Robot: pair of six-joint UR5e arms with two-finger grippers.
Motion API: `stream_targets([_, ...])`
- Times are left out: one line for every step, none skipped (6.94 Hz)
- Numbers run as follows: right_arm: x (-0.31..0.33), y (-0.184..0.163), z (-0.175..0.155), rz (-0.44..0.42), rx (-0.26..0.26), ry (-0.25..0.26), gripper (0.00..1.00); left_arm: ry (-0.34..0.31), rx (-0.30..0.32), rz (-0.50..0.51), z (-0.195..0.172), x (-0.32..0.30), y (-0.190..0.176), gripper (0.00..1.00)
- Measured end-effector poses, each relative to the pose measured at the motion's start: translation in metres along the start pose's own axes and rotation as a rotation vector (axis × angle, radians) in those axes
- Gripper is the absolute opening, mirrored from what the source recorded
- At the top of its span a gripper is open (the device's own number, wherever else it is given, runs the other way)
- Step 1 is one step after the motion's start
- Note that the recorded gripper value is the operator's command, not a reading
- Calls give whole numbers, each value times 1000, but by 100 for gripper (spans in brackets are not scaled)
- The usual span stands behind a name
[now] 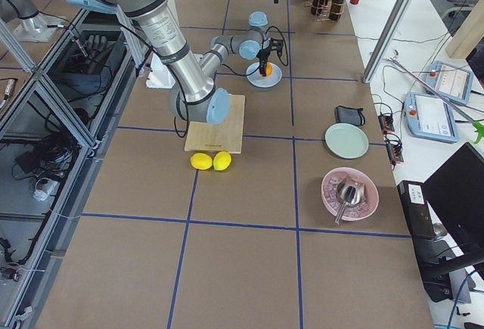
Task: Pick orange to plate
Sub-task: 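Carry the orange onto the plate with the right gripper while the left arm withdraws, then open the right gripper and lift it away from the plate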
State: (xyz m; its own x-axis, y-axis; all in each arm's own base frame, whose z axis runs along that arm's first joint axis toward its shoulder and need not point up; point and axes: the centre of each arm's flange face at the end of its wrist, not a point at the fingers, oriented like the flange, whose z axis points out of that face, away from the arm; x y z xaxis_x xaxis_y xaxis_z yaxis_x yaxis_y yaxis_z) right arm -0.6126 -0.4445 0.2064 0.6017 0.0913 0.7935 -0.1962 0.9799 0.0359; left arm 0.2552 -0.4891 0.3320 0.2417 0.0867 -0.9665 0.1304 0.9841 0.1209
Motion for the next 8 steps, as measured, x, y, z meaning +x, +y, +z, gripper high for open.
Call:
stream_targets([-2, 1, 4, -2, 3, 8, 44, 0, -1, 0, 1, 0, 0, 95])
stream_targets([-2, 3, 7, -6, 9, 15, 88, 1, -1, 2, 2, 1, 0, 95])
stream_targets([-1, 3, 9, -9, 12, 21, 100, 1, -1, 2, 2, 2, 0, 95])
stream_targets([-1, 3, 10, -11, 13, 23, 100, 1, -1, 2, 2, 2, 0, 95])
stream_targets([-1, 3, 10, -13, 13, 23, 100, 0, -2, 1, 3, 1, -1, 95])
stream_targets([-2, 3, 7, -13, 13, 20, 100, -1, -2, 0, 3, 1, -1, 95])
stream_targets([2, -3, -4, -7, 14, 4, 100, -3, -2, -1, 3, -1, -1, 95])
stream_targets([22, -18, -24, 8, 5, -20, 100, -8, 1, -6, 3, -5, -2, 95])
